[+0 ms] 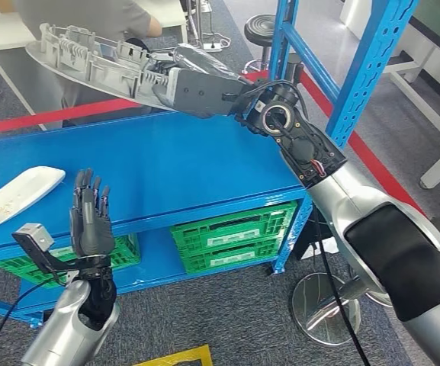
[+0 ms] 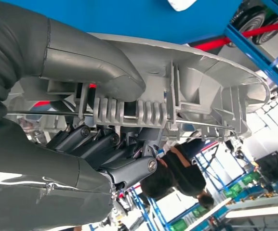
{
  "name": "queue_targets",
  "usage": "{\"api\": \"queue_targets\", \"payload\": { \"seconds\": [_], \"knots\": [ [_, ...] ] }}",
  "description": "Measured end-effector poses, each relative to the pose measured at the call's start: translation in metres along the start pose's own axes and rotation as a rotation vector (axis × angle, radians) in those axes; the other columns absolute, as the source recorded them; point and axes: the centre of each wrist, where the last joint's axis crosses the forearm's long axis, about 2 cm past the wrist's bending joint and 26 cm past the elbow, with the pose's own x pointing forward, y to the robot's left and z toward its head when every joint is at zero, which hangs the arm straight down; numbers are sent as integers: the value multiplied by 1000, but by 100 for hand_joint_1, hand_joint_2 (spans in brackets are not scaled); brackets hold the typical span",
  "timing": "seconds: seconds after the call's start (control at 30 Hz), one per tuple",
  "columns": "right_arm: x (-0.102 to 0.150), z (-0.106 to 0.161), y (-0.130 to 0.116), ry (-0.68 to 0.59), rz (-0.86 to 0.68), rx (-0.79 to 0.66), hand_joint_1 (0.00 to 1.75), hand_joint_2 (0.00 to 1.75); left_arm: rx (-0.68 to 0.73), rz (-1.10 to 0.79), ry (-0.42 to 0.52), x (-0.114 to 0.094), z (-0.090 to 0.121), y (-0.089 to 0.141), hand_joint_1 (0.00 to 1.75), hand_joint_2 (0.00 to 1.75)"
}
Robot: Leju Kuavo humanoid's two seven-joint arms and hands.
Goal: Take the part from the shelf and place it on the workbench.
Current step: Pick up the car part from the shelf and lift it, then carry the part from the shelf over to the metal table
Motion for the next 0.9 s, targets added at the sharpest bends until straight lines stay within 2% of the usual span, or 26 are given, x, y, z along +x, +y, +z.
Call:
{"api": "queue_targets", "payload": {
  "seconds": [0.57, 0.67, 0.9],
  "knots": [
    [10, -4, -2, -37, 7, -7, 175, 175, -8, -4, -11, 1, 0, -2, 0, 175],
    [11, -4, -2, -37, 1, -9, 175, 175, -9, -26, -36, 1, 0, -2, 0, 175],
    [22, 1, 11, -27, -56, -10, 175, 175, -3, -44, -60, 1, 1, -2, 0, 175]
  ]
}}
